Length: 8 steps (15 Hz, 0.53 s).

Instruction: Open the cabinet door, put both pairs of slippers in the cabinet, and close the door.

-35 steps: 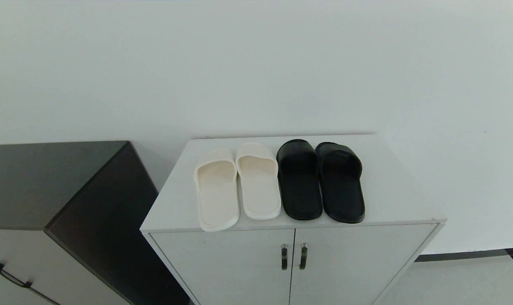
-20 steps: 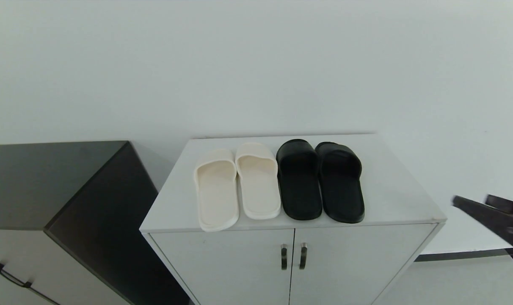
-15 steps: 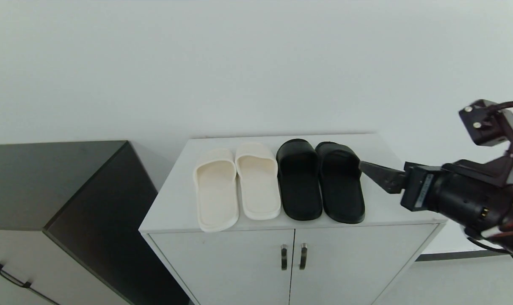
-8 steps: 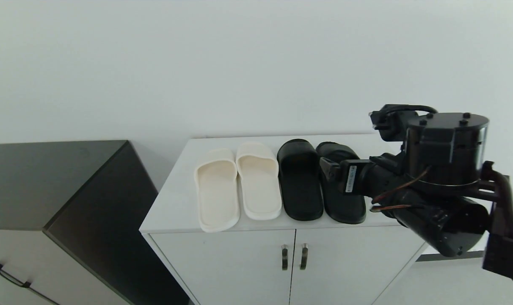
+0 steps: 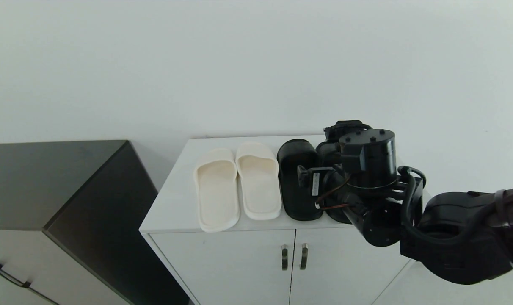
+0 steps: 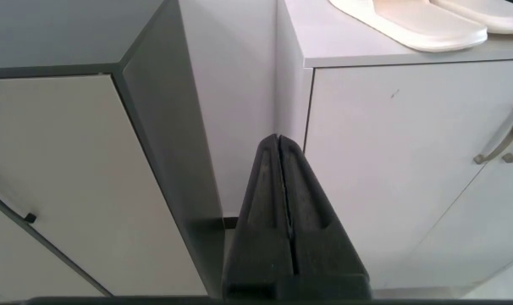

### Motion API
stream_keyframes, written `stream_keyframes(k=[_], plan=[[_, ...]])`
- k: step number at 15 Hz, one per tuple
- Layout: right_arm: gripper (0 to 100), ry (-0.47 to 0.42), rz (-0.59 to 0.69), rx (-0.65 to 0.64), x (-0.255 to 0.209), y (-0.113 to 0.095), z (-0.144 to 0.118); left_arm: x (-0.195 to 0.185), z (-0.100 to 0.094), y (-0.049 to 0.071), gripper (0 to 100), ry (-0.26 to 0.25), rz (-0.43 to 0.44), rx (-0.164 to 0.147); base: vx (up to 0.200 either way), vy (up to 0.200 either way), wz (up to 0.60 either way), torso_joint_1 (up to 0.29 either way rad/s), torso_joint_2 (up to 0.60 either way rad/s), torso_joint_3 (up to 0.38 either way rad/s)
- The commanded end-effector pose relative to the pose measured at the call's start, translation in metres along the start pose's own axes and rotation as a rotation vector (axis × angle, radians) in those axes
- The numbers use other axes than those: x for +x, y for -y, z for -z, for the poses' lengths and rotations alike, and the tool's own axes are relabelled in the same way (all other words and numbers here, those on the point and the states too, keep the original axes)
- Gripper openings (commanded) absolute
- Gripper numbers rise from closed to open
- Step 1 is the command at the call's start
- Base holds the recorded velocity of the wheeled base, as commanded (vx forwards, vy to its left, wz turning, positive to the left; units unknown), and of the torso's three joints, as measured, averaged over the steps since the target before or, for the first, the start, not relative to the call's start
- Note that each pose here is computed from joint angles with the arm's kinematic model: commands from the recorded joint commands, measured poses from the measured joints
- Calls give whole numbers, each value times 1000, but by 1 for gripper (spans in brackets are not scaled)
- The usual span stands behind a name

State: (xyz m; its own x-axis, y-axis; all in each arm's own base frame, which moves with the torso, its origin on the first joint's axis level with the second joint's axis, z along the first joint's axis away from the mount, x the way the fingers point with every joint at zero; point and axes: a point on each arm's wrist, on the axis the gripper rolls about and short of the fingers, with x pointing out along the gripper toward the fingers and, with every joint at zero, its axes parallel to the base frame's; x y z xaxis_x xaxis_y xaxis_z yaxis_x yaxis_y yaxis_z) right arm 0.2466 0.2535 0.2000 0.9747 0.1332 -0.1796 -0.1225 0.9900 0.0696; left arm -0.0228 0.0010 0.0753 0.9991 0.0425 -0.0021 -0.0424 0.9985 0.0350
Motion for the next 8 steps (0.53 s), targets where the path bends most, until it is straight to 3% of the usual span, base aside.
stream_keyframes(k=[1, 8], plan=[[100, -13, 17, -14, 16, -4, 8, 0, 0, 0, 0, -1, 0, 0, 0, 0, 0, 0, 0, 0], [100, 71, 91, -85, 65, 9, 16, 0, 0, 0, 0, -1, 0, -3, 0, 0, 0, 0, 0, 0]])
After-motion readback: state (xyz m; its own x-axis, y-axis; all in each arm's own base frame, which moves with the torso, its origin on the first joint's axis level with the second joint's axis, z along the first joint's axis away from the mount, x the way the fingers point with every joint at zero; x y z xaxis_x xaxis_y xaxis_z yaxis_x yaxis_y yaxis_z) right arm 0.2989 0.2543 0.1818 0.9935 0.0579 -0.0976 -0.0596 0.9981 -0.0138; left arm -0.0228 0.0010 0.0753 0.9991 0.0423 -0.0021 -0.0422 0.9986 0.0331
